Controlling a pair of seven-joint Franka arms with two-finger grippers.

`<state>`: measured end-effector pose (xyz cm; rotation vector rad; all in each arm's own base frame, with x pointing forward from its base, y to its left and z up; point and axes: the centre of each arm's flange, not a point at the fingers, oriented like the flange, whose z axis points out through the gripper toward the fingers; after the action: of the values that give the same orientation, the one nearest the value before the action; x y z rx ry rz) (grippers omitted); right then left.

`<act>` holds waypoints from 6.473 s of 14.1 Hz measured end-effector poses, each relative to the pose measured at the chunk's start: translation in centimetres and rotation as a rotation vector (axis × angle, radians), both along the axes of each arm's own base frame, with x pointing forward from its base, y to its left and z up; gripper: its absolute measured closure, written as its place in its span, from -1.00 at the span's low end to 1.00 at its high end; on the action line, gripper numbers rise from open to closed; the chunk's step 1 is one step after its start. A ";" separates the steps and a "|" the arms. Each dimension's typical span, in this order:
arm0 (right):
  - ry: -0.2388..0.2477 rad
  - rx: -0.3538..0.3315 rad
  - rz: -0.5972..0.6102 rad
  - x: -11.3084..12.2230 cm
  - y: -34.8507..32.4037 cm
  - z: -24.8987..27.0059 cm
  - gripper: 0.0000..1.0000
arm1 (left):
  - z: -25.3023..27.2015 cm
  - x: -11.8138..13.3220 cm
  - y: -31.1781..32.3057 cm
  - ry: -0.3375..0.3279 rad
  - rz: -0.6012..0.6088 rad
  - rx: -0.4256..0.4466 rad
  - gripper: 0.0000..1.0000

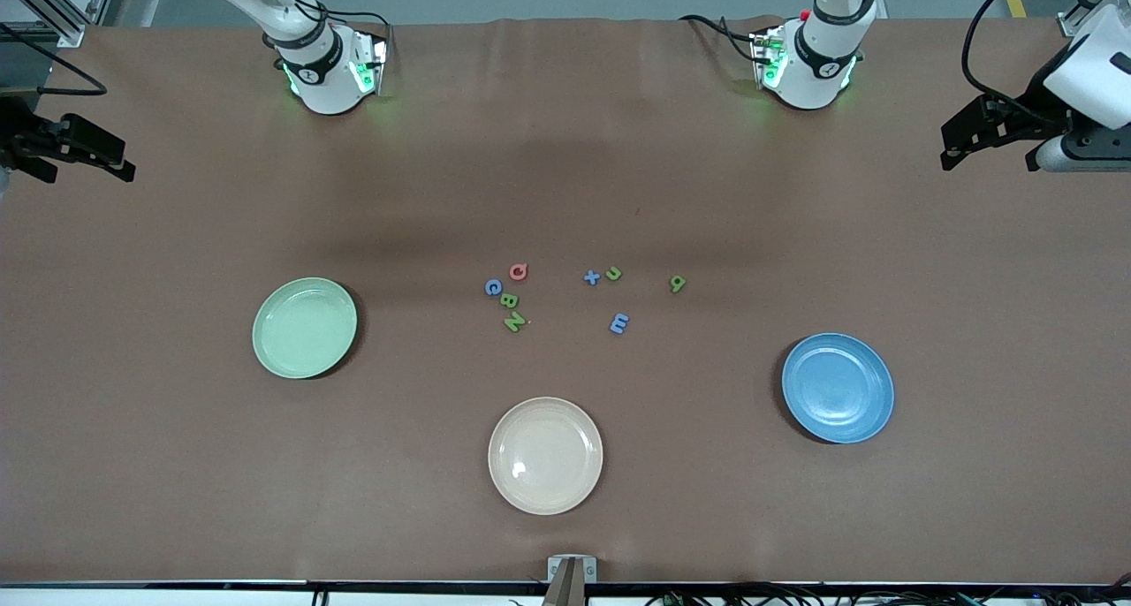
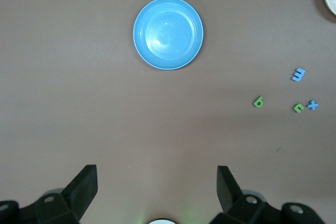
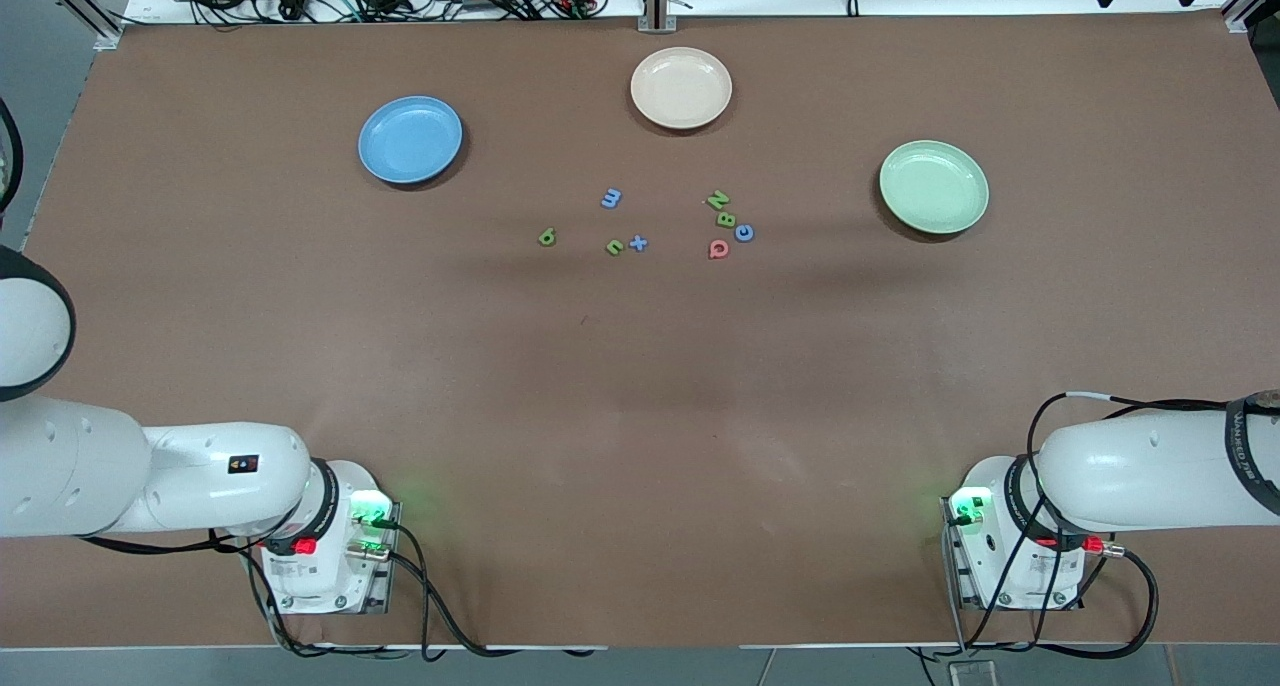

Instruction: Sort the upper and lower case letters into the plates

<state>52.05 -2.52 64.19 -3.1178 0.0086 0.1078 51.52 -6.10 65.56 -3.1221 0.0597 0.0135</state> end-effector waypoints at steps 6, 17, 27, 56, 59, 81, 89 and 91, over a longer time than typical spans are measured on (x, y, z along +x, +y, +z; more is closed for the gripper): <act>0.000 0.000 0.000 0.0 0.0 0.0 -1.00 | 0.2 0.1 0.3 -0.005 0.005 -0.001 -1.00; 0.003 0.000 0.000 0.0 0.0 -0.1 -1.00 | -7.0 3.7 -3.7 0.071 -0.044 -0.010 -1.00; 0.005 0.000 0.000 0.0 0.0 -0.2 -1.00 | -23.4 0.9 -14.6 0.014 0.137 -0.032 -1.00; 0.055 -0.007 -0.288 9.1 5.6 -12.8 -1.00 | -46.7 -5.4 -25.2 -0.023 0.162 -0.049 -0.44; 0.056 -0.014 -0.413 10.3 12.6 -17.6 -1.00 | -47.2 -5.4 -25.2 -0.023 0.159 -0.057 -0.33; -0.030 -0.015 -0.730 8.2 38.0 -40.9 -1.00 | -46.2 -0.2 -22.5 -0.069 0.249 -0.085 0.38; -0.041 -0.008 -0.712 7.6 41.6 -45.1 -0.87 | -39.9 8.6 -13.3 -0.178 0.432 -0.083 0.38; -0.048 -0.002 -0.702 7.2 42.4 -45.9 -0.84 | -38.7 10.2 -10.6 -0.196 0.429 -0.066 0.38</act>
<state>59.22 39.89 18.25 -2.9075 1.0716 0.0162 61.76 -16.67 26.81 -3.1125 -0.6198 -0.2919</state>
